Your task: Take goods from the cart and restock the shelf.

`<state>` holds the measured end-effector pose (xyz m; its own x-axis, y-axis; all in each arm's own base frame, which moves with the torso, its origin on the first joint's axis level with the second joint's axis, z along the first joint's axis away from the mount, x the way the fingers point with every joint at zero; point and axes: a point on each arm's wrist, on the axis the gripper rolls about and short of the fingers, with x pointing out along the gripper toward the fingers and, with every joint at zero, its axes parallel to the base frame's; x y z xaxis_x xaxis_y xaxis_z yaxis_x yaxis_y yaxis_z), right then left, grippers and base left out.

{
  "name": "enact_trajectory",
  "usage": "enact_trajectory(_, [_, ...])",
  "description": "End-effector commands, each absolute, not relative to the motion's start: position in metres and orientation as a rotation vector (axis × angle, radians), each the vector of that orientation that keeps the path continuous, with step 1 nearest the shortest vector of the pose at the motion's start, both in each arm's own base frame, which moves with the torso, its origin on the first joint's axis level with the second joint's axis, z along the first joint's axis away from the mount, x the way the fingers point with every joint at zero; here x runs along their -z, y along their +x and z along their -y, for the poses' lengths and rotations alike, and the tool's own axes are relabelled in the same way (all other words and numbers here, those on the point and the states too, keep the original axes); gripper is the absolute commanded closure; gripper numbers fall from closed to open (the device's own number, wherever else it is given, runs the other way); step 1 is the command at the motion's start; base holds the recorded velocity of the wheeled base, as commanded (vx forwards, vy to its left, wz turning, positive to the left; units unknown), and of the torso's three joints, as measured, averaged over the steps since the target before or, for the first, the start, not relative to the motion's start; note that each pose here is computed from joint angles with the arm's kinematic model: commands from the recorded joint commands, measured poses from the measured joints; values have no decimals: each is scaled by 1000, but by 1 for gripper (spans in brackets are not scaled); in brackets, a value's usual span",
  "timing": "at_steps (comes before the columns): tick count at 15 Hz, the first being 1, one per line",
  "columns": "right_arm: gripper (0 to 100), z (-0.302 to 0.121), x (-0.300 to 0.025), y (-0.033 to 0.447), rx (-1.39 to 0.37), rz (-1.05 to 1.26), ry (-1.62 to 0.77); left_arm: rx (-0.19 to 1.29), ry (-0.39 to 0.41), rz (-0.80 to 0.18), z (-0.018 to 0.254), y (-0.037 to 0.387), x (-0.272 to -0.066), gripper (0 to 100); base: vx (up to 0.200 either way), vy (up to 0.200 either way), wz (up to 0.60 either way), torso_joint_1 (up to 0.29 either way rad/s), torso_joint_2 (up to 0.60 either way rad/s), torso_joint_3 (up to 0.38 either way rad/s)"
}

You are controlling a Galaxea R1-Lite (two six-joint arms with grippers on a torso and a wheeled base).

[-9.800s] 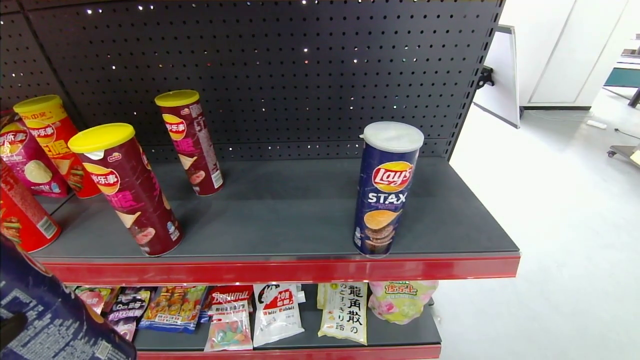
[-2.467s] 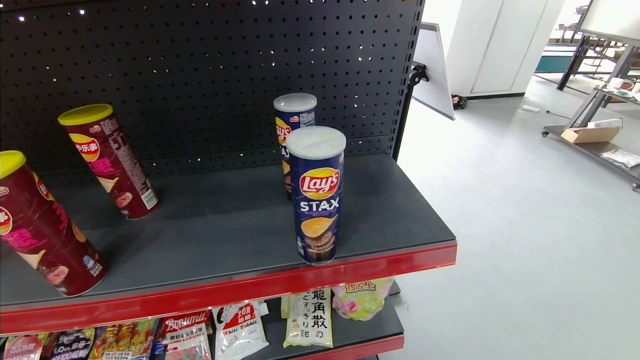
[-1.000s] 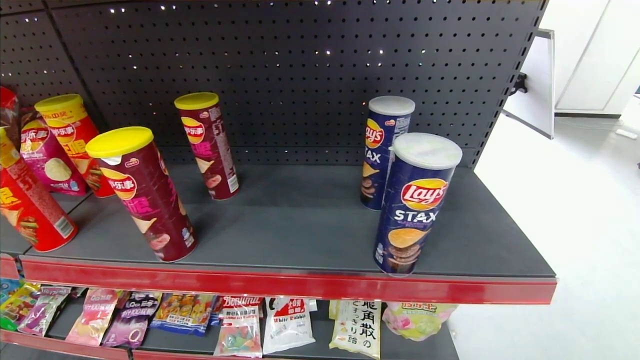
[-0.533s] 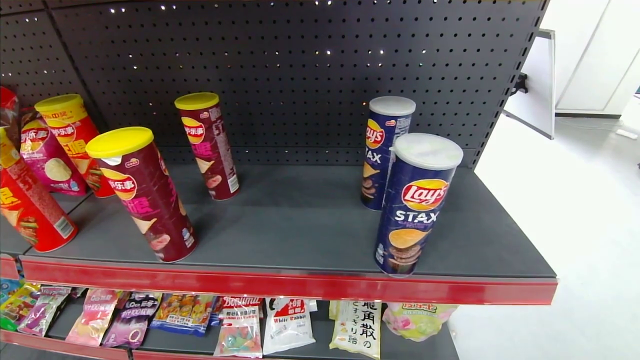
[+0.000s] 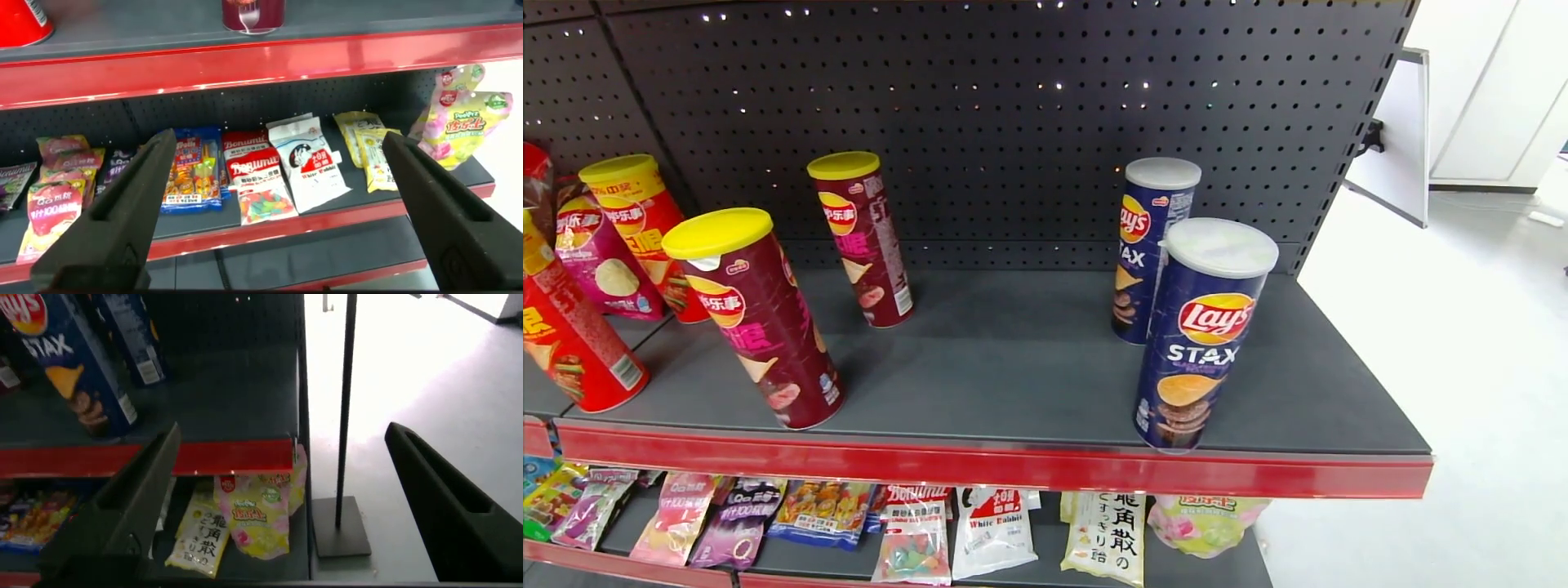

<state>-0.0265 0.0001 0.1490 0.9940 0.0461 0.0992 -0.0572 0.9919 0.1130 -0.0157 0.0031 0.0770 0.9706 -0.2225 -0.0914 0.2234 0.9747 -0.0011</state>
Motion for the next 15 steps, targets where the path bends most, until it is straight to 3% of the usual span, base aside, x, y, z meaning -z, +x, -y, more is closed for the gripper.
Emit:
enact_trajectory(1, [0, -4, -218, 66, -86, -201, 105, 224, 9, -95, -3, -15, -77, 0, 0, 0, 0, 0, 0, 0])
enact_trajectory(2, [0, -5, -216, 74, -86, -235, 102, 224, 9, -93, -3, -15, -78, 0, 0, 0, 0, 0, 0, 0])
enact_trajectory(3, [0, -8, -208, 119, -83, -381, 93, 225, 10, -95, -3, -15, -77, 0, 0, 0, 0, 0, 0, 0])
enact_trajectory(7, [0, -25, -193, 177, -171, -498, 74, 224, 9, -93, -3, -15, -78, 0, 0, 0, 0, 0, 0, 0])
enact_trajectory(15, [0, -68, -159, 213, -241, -589, -19, 224, 9, -95, -3, -15, -77, 0, 0, 0, 0, 0, 0, 0])
